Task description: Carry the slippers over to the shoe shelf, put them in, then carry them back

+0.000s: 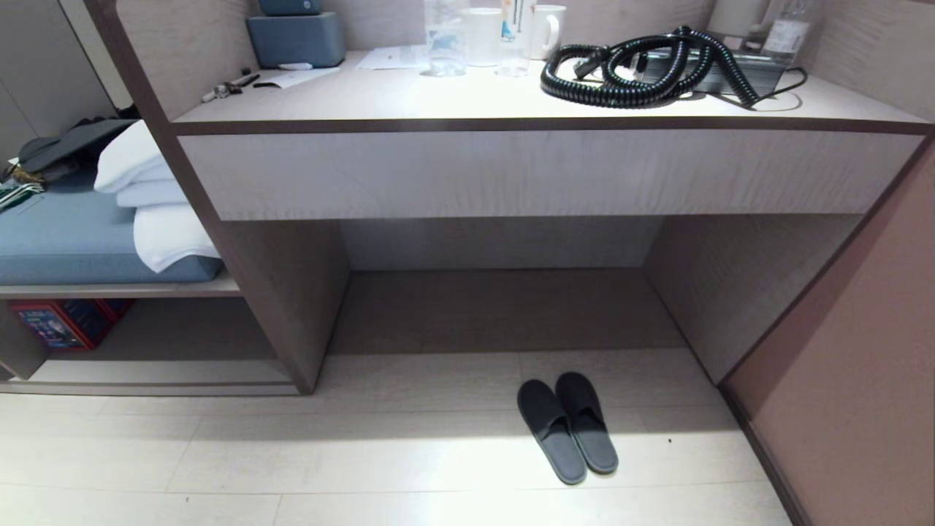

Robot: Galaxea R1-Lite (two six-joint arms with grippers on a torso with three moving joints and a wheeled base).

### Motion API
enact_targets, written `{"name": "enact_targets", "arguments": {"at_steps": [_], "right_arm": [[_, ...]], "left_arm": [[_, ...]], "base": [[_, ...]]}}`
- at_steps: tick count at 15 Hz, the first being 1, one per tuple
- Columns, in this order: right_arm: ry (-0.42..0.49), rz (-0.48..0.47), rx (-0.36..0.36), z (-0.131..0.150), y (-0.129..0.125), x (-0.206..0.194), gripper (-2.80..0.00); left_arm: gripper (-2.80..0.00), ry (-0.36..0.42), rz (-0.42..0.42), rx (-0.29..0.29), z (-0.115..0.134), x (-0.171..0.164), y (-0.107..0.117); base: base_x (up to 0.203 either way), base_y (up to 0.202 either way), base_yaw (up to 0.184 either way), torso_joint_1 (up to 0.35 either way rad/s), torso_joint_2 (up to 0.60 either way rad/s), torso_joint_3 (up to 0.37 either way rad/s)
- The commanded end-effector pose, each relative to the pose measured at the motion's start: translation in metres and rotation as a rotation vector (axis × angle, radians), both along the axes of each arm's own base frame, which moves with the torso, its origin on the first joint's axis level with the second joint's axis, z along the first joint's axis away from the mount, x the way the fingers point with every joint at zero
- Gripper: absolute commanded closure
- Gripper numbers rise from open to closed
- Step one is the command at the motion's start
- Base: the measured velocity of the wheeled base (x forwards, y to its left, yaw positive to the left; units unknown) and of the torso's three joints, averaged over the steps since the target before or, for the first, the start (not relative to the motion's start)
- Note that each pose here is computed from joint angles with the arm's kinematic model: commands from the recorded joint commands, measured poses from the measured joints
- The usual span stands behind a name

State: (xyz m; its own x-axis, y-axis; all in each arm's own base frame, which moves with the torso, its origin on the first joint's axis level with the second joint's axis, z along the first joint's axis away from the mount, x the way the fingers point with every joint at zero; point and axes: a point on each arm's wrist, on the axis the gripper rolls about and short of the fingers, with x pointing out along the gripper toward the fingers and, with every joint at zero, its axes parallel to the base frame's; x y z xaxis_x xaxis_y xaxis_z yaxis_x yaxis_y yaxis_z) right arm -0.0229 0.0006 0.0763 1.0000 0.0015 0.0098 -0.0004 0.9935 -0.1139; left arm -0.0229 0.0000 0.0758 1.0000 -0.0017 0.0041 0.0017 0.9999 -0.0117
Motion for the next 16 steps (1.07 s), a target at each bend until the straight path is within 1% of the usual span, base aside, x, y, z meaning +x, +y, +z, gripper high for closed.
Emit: {"name": "enact_targets", "arguments": {"at_steps": [1,11,16], "right_arm": [[0.002,0.002,-0.001,-0.0003,0.0000,0.0002,0.00],[0.001,0.000,-0.001,0.0001,0.0000,0.0001,0.00],[0.001,0.000,-0.001,0.0001,0.0000,0.0001,0.00]], "left_arm": [[0.00,0.001,0.000,-0.001,0.0000,0.0001,0.0000],[0.00,0.000,0.000,0.000,0.0001,0.0001,0.0000],[0.00,0.001,0.000,0.002,0.0000,0.0001,0.0000]], "base": [[0.000,0.000,0.000,-0.001,0.01,0.198],[0.000,0.000,0.000,0.005,0.00,0.199],[0.000,0.000,0.000,0.002,0.00,0.041]]}}
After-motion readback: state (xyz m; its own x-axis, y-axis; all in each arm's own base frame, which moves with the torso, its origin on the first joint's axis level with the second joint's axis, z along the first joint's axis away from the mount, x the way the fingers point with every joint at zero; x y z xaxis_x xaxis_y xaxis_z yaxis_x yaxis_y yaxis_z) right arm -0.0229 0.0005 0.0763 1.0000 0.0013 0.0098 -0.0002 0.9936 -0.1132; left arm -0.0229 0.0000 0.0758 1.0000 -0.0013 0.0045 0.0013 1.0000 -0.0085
